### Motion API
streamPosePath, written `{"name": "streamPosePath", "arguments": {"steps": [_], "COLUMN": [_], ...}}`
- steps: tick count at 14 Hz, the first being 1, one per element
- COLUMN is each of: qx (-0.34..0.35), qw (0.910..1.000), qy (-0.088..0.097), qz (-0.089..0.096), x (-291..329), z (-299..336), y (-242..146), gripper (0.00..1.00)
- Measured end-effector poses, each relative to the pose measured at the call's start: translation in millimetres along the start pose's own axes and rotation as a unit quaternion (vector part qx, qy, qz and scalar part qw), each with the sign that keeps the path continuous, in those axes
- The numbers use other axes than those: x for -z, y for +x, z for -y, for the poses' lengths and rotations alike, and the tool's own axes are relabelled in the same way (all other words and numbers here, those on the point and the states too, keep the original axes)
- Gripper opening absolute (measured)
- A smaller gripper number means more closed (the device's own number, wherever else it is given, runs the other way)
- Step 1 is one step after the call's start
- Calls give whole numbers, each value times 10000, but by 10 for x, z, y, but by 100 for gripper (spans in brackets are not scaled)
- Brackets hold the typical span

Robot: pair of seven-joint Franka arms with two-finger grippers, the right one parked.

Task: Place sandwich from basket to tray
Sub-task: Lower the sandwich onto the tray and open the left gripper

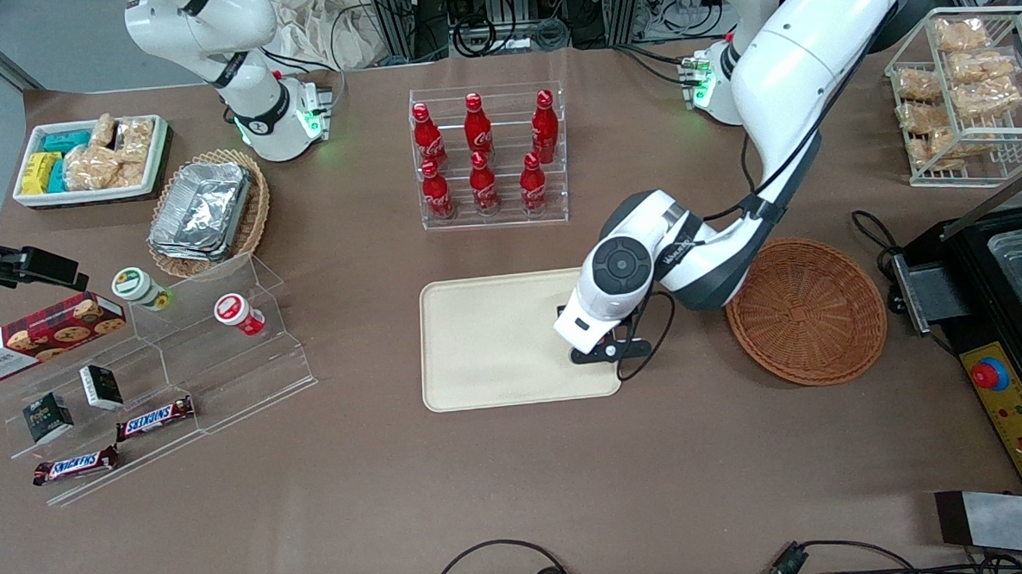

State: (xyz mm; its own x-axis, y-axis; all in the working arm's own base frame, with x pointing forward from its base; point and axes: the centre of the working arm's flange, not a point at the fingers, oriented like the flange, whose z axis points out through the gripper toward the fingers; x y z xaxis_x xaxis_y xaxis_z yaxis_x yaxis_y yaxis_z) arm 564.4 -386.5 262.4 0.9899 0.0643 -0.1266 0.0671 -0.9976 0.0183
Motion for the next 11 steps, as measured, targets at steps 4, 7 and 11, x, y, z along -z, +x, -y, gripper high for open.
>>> {"name": "streamPosePath", "arguments": {"steps": [4,7,11], "qx": [-153,-166,-123], "qw": [9998,9998,9998], "qy": [106,128,97], "qz": [-70,-65,-138], "x": [-327,-373,-270], "z": [31,44,70], "y": [47,58,115], "gripper": [21,19,55]}}
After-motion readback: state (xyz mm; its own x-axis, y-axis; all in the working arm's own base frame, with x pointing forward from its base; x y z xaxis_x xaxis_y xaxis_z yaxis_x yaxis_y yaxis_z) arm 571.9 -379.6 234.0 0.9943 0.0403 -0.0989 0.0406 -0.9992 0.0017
